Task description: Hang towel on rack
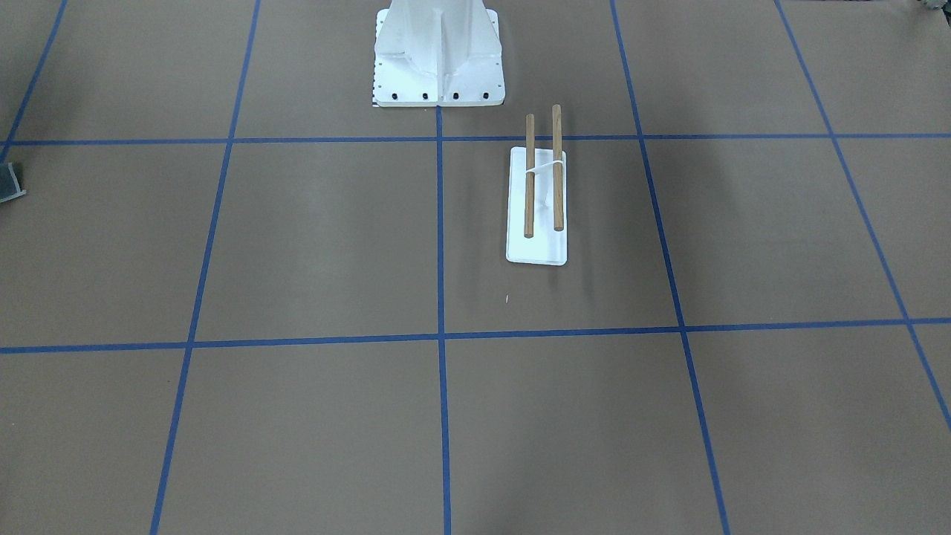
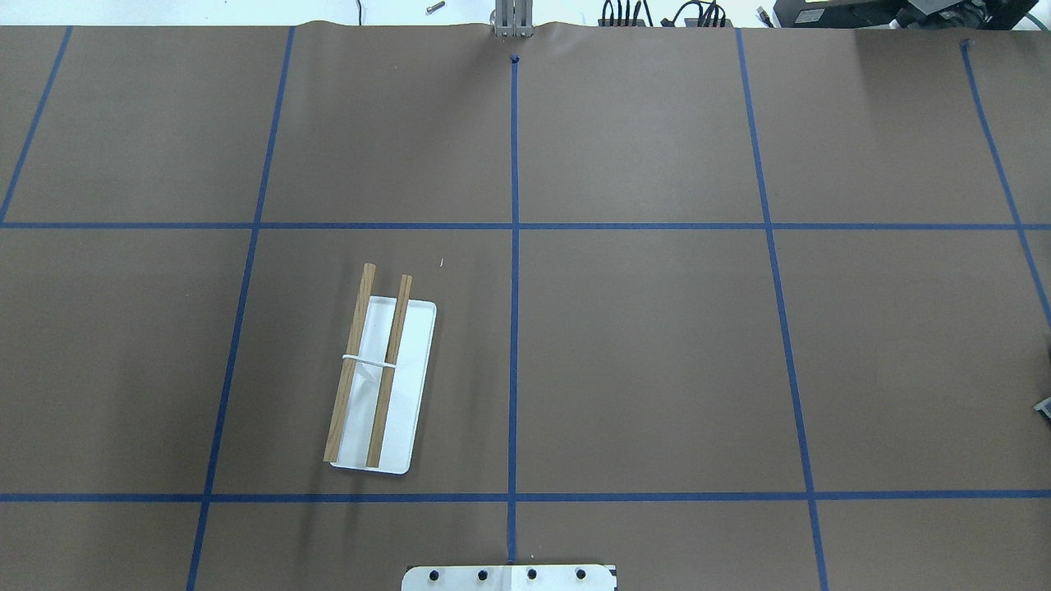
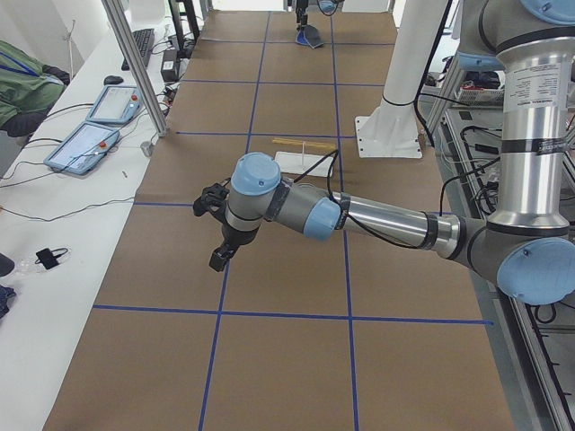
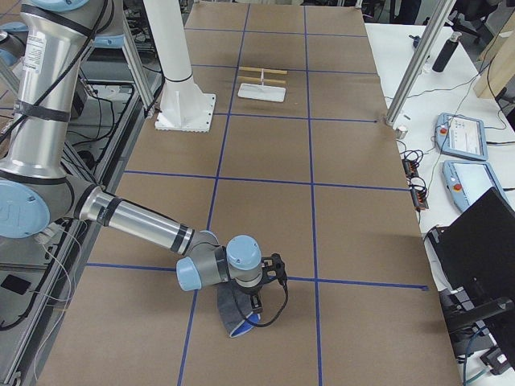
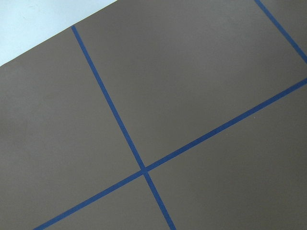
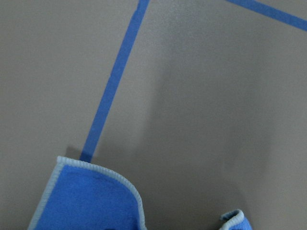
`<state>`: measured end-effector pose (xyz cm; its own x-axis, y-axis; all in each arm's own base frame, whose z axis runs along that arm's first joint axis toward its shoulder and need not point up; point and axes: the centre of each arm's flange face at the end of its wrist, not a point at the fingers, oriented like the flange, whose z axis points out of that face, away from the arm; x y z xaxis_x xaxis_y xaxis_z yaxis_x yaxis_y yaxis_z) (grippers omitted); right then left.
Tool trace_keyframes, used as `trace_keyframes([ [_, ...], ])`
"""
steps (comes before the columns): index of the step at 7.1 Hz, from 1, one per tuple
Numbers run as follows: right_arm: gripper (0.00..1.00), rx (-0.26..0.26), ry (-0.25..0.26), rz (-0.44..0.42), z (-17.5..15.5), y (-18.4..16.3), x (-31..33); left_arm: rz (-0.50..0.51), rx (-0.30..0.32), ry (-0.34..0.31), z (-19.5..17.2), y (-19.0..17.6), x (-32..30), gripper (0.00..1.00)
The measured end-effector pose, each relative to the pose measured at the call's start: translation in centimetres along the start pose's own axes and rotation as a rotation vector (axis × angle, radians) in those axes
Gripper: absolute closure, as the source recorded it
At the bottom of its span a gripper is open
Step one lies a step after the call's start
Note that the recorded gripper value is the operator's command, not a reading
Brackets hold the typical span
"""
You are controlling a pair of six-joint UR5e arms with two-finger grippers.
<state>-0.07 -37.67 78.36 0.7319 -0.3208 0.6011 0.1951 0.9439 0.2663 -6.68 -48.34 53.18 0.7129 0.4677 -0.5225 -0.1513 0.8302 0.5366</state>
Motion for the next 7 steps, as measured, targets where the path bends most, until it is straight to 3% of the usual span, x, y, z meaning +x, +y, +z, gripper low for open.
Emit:
trace_keyframes([
  [1,0.83,-0.009,0.004,-0.004,0.4,0.1,0.0,0.001,0.001,-0.001,-0.1,-0.1,0.0,0.01],
  [2,1.0,-0.019,0.007,-0.004,0.8,0.5,0.2,0.003,0.003,-0.002,-0.1,-0.1,0.1,0.01],
  [5,1.0,-0.029,0.009,-0.021,1.2,0.9,0.4,-0.044,0.015,-0.004,-0.5,-1.0,0.2,0.02],
  [7,1.0,-0.007,-0.003,-0.041,0.3,-0.2,-0.4,-0.055,0.014,-0.004,-0.4,-1.2,0.1,0.01],
])
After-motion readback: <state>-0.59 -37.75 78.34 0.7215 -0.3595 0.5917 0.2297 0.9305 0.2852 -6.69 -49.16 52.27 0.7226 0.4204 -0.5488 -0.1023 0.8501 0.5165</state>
